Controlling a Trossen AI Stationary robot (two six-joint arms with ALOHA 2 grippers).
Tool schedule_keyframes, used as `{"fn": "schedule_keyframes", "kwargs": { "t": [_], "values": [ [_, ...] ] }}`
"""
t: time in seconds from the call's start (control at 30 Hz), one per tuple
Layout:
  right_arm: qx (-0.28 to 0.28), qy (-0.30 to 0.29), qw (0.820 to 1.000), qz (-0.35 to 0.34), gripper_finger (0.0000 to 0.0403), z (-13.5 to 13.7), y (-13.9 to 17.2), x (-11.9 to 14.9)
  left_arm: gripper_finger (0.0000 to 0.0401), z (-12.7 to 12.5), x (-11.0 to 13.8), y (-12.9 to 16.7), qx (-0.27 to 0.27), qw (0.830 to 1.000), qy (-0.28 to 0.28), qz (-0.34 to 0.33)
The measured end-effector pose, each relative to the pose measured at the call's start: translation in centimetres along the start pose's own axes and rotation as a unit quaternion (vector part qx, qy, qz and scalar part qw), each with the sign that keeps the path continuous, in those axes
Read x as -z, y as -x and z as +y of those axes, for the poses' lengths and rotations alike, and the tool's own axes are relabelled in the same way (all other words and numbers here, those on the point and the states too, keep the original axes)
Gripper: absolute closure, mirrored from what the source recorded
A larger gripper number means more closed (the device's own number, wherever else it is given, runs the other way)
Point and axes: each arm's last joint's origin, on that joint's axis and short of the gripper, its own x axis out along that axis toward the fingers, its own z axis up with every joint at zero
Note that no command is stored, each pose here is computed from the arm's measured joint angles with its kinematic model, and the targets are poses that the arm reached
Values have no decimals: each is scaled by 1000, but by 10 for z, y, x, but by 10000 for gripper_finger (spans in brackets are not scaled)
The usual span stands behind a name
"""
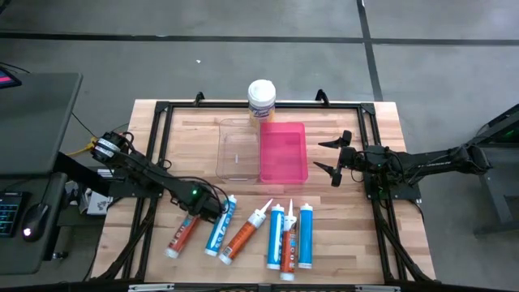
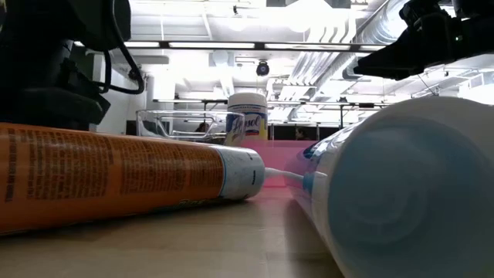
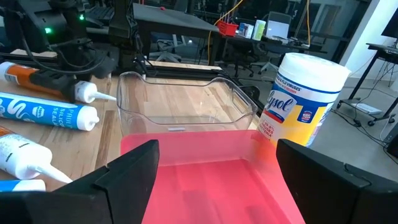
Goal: Pick & place silicon tubes, Sealant and Lysol wipes
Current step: Put the left orange sealant into the transparent container
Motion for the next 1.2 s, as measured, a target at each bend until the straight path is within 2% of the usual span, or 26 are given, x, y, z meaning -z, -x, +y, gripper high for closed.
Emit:
{"fn": "schedule_keyframes", "kwargs": {
  "t": [0.53, 0.8, 0.97, 1.2],
  "values": [
    [0, 0, 1000, 0, 82, 0, 0, 0, 203, 2, 30, 6, 25, 998, -57, -1],
    [0, 0, 1000, 0, 82, 0, 0, 0, 203, 15, 50, 31, 85, 993, -59, -57],
    [0, 0, 1000, 0, 82, 0, 0, 0, 203, 26, 60, 52, 152, 978, -64, -132],
    [0, 0, 1000, 0, 82, 0, 0, 0, 204, 44, 70, 82, 243, 933, -106, -243]
  ]
}}
